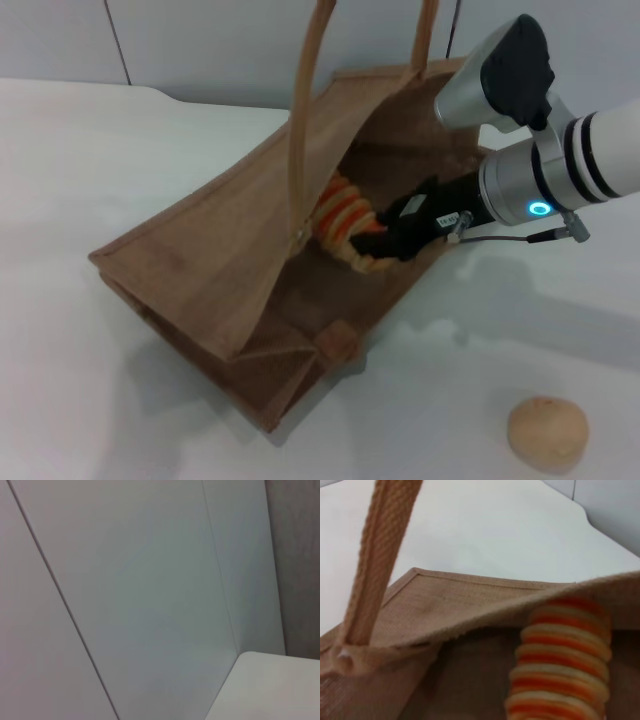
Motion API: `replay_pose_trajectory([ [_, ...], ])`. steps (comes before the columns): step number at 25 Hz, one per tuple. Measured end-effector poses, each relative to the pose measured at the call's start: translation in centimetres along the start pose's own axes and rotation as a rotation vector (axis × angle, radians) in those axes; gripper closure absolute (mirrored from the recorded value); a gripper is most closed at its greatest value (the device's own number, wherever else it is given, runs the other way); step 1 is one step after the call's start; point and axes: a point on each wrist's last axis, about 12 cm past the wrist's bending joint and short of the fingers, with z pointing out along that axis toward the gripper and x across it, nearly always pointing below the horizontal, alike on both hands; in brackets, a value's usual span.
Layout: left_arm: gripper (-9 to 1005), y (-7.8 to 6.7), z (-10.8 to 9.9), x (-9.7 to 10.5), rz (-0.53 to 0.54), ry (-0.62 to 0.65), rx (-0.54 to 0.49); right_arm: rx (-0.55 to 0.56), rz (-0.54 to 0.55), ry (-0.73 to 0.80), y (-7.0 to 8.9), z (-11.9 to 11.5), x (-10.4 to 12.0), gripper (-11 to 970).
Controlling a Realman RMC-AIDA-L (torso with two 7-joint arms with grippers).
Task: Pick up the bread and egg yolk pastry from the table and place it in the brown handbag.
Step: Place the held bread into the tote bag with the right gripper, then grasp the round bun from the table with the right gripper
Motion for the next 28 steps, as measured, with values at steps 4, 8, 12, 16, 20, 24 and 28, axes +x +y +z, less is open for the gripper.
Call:
replay_pose_trajectory([
  [4,886,0.2,0.0,0.3,-0.007,0.005,-0.007,-0.031,-0.005,0.015,0.3,-0.2,0.3,669],
  [8,886,0.5,-0.2,0.6,-0.015,0.006,-0.023,-0.047,-0.008,0.019,0.4,-0.4,0.4,513],
  [12,886,0.8,-0.5,1.0,-0.023,0.009,-0.038,-0.070,-0.004,0.015,0.5,-1.0,0.4,362],
  [16,886,1.2,-0.9,1.4,-0.027,0.016,-0.056,-0.075,0.012,-0.019,0.0,-3.0,0.7,255],
  [20,887,1.9,-1.2,2.1,-0.033,0.043,-0.102,-0.038,0.059,-0.022,-1.0,-5.7,2.5,256],
  [24,887,2.0,-1.4,2.6,-0.036,0.058,-0.122,0.040,0.121,0.010,-1.8,-8.8,5.0,256],
  [28,888,2.2,-1.6,3.1,-0.046,0.065,-0.132,0.119,0.180,0.082,-2.0,-11.3,7.3,257],
])
